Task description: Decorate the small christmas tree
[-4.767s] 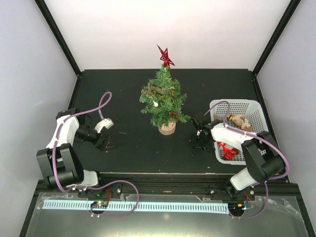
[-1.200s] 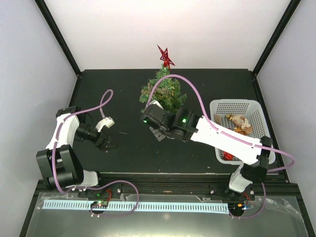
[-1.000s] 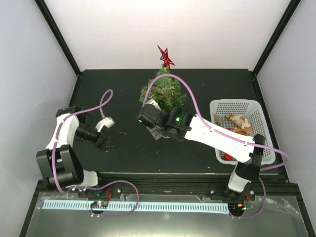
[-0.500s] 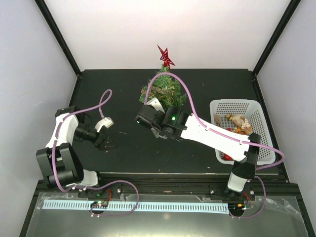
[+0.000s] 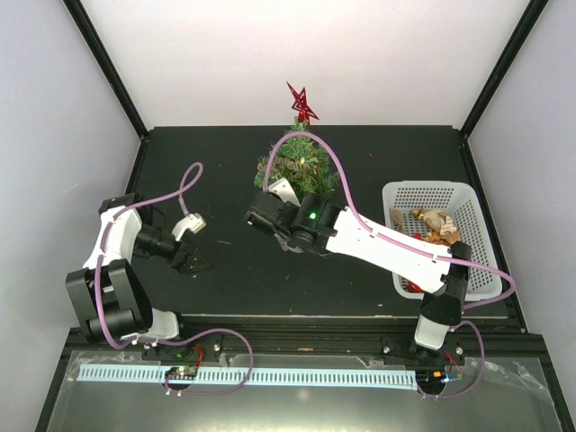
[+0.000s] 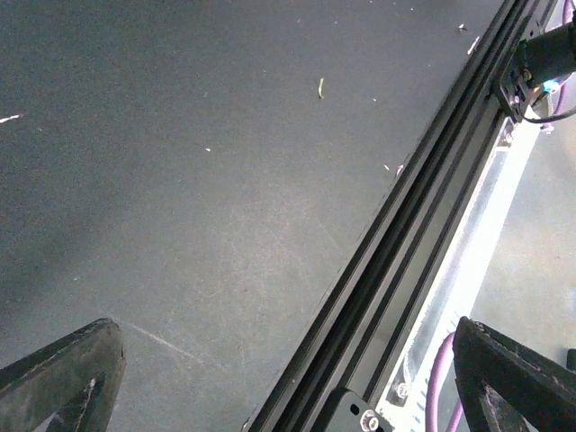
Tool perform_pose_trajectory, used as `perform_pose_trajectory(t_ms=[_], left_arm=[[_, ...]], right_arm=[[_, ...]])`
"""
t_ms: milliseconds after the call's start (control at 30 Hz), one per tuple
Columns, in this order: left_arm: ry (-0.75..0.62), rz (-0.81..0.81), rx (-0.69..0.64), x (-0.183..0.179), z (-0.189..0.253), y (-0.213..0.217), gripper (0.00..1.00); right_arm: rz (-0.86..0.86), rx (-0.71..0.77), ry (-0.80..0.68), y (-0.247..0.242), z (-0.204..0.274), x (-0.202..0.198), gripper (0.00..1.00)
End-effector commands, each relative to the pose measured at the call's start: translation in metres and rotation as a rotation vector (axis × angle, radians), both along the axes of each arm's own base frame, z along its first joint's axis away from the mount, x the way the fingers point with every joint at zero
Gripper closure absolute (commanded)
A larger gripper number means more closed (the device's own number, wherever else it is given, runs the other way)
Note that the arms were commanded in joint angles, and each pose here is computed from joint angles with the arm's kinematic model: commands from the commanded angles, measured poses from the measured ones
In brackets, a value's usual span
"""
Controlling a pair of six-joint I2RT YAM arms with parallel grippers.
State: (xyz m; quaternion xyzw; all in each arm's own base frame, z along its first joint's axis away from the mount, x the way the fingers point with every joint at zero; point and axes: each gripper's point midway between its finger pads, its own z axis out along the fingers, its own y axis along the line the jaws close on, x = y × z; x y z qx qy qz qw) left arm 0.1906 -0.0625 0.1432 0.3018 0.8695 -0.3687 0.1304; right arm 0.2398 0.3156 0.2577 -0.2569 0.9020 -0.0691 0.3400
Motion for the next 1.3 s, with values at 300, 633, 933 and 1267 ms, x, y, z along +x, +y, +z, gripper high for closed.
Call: perform_pose_trajectory(t_ms=[300, 633, 933, 1267], left_arm=[[0.003, -0.003, -0.043, 0.0, 0.004, -0.003, 0.01], [-0.006, 0.02, -0.025, 0.004, 0.009, 0.0, 0.01], [-0.33, 0.154, -0.02, 0.051, 0.138, 0.001, 0.01], [-0.589, 0.165, -0.035, 0.031, 0.236, -0.023, 0.01]], right_arm=[[0.041, 0.246, -0.065, -0.03, 0.074, -0.018, 0.42], [-0.02, 0.516, -0.14, -0.103, 0.116, -0.049, 0.31], [-0.191, 0.484, -0.089, -0.144, 0.123, -0.045, 0.27], [-0.242, 0.657, -0.174, -0.199, 0.174, -0.066, 0.0]])
